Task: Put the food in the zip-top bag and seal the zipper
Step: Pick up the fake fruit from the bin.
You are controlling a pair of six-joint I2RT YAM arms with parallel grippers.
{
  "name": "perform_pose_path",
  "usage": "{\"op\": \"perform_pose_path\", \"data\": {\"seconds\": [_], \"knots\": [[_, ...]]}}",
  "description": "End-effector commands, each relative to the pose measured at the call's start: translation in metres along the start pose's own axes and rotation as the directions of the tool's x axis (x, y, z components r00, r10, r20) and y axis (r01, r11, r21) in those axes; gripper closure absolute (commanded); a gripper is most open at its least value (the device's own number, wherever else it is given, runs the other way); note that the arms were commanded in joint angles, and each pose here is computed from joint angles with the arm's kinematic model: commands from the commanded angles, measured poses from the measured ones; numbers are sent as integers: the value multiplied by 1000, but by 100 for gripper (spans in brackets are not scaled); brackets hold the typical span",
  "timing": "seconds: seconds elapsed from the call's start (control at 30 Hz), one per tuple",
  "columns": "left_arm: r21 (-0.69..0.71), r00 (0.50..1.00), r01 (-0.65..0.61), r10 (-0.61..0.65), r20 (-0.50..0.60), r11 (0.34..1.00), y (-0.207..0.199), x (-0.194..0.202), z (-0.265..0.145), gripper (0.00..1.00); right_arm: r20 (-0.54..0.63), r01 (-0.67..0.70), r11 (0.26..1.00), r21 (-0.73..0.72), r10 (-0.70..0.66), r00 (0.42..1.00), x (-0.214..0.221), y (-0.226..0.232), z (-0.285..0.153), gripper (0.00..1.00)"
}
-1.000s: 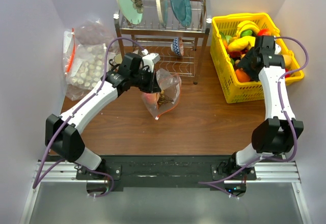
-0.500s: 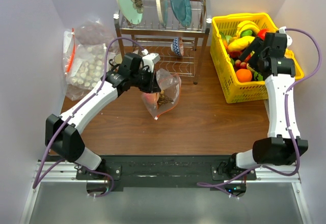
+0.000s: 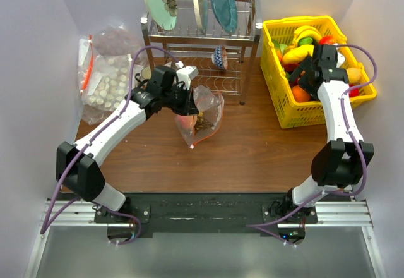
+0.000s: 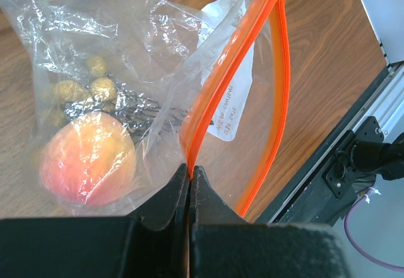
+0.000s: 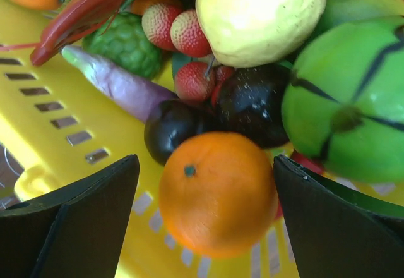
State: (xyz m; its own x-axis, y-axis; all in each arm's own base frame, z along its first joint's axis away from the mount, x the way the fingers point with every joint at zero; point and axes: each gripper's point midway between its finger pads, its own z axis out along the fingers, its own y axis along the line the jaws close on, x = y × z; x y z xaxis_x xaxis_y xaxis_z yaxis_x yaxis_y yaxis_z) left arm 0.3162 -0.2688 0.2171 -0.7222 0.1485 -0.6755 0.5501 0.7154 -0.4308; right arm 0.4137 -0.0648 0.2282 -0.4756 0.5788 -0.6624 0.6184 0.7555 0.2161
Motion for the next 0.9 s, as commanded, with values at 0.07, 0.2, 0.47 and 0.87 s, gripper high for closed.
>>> {"op": "perform_pose_path", "data": {"seconds": [0.07,0.2,0.47,0.87], "knots": [[-10,998,-41,41,53,999,-3,-16,-12,100,-37,-45,999,14,45,998,14,-5,-1,38],[-14,998,-42,43,54,999,-2,-16,-13,100,57,-46,998,-52,49,997,-9,1,-26,51],[-11,998,-40,41,56,999,-3,-20,-11,100,185,7,981,-196,30,982,-44,15,-90,51],[-4,998,-34,35,55,999,-4,-24,-9,100,-39,48,675,-737,-114,993,11,106,-151,57]]}}
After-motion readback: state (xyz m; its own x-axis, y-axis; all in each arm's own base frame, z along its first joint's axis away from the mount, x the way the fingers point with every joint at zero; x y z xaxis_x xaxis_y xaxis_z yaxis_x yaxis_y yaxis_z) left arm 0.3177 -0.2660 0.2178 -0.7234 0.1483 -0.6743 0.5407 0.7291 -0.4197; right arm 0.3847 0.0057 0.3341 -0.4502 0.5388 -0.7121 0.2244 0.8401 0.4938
